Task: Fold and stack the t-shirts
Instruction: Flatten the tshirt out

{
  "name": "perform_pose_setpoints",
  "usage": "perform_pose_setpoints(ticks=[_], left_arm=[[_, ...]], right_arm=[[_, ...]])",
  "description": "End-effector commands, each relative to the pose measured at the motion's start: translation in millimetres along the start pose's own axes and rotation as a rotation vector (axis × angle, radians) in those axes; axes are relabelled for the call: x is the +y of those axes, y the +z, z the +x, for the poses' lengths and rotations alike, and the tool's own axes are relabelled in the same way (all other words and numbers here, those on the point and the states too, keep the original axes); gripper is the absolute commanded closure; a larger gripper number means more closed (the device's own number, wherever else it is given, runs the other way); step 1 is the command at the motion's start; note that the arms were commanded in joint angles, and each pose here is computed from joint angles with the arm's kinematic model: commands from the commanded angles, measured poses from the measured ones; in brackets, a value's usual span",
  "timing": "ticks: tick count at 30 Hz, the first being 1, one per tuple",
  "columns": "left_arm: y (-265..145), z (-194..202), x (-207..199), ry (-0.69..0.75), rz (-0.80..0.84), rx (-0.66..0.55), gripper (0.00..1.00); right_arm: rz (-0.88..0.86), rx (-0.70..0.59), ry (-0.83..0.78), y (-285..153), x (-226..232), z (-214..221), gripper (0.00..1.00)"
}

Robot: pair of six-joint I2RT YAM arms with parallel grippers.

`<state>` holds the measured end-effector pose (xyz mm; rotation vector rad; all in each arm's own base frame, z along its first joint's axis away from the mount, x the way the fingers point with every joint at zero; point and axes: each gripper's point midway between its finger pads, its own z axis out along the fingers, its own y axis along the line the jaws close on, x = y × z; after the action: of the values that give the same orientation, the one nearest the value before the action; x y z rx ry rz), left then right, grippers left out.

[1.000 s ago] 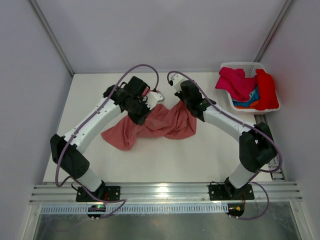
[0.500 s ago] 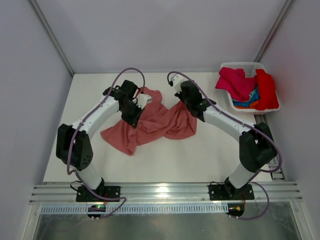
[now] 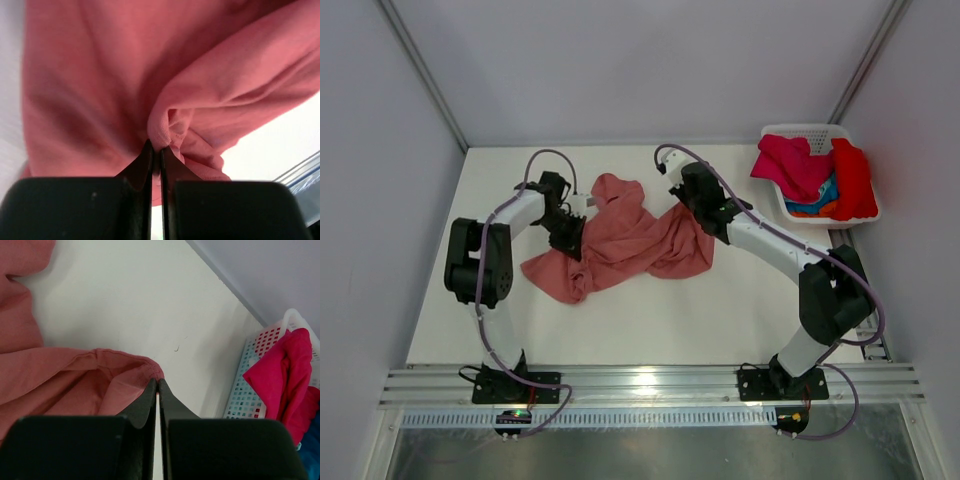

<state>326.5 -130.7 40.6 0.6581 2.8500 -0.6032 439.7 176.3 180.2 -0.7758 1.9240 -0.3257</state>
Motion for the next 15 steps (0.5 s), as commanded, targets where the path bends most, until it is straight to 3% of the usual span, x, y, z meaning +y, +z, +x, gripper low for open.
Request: perform_pose_setpoints(ticks=[1, 3, 4, 5, 8, 9, 15], left_arm=[[-1.2, -14.4, 24.0, -0.034, -0.036, -0.083, 1.0], [-0.2, -10.5, 37.7, -0.025, -0.102, -0.082, 0.88], [-1.7, -8.8, 45.2, -0.022, -0.145, -0.083, 0.76], [-10.3, -8.2, 59.1, -0.03, -0.243, -0.091, 0.52], [-31.1, -10.7, 80.9, -0.044, -0.417, -0.146, 0.34], [-35.8, -9.3, 82.4, -0.048, -0.444, -0.157, 0.14], [-87.9, -22.7, 85.8, -0.045, -0.587, -0.275, 0.1]], right_arm=[[0.021, -0.073, 0.031, -14.1, -12.5, -21.4, 0.97], [0.022, -0.071, 0.027, -13.7, -12.5, -20.9, 0.97], [0.021, -0.071, 0.025, -13.7, -12.3, -21.0, 0.97], [0.02, -0.072, 0.027, -13.6, -12.0, -21.1, 0.97], [0.016, -0.071, 0.023, -12.9, -10.4, -20.8, 0.97], [0.014, -0.071, 0.024, -12.7, -10.6, -20.7, 0.97], [0.003, -0.069, 0.022, -12.1, -8.3, -20.2, 0.97]])
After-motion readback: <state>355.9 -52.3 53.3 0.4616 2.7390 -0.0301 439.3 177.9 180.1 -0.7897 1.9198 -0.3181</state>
